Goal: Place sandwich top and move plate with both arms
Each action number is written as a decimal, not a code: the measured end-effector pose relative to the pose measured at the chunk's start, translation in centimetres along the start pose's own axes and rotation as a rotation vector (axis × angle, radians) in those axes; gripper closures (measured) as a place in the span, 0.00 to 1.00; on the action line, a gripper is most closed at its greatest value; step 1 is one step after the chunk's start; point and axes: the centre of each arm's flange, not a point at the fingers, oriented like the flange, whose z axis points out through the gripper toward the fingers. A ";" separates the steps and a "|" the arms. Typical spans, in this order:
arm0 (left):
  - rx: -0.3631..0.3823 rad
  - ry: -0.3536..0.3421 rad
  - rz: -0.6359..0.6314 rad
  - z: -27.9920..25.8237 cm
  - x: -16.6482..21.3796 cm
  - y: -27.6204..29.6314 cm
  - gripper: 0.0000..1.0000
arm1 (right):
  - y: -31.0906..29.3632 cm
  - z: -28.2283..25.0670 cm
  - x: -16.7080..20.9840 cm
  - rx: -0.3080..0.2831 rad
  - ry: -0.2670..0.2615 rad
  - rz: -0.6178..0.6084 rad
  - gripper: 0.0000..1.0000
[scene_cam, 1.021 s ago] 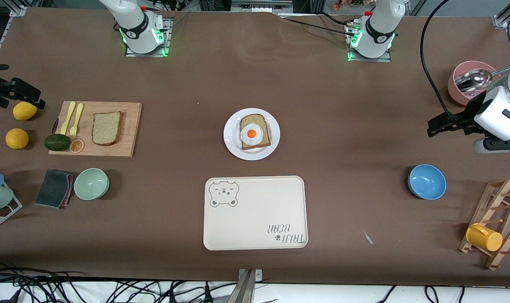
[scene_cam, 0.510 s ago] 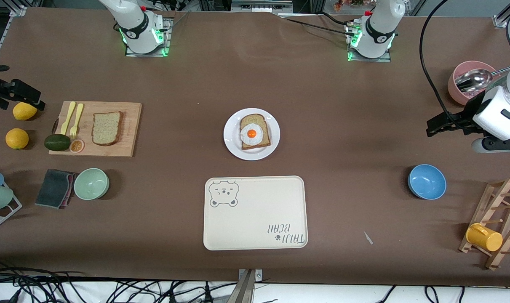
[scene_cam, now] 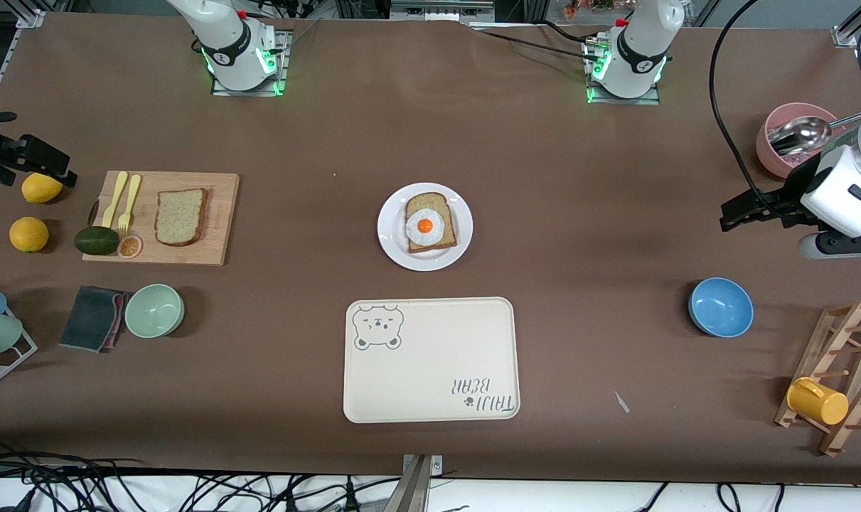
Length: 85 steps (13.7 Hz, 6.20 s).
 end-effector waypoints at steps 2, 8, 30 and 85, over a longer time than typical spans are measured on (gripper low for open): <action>0.000 0.000 0.000 0.0 0.0 0.0 0.00 | 0.0 0.0 0.0 0.000 0.000 0.000 0.00; 0.000 0.000 -0.001 0.0 0.0 -0.1 0.00 | 0.0 0.0 0.0 0.000 0.000 0.000 0.00; 0.000 0.000 -0.001 0.0 0.0 -0.1 0.00 | -1.0 5.0 2.0 0.003 -0.087 -0.021 0.00; -0.018 -0.006 -0.112 0.1 0.2 -1.6 0.00 | -9.6 30.6 -0.6 -0.429 -0.109 0.037 0.89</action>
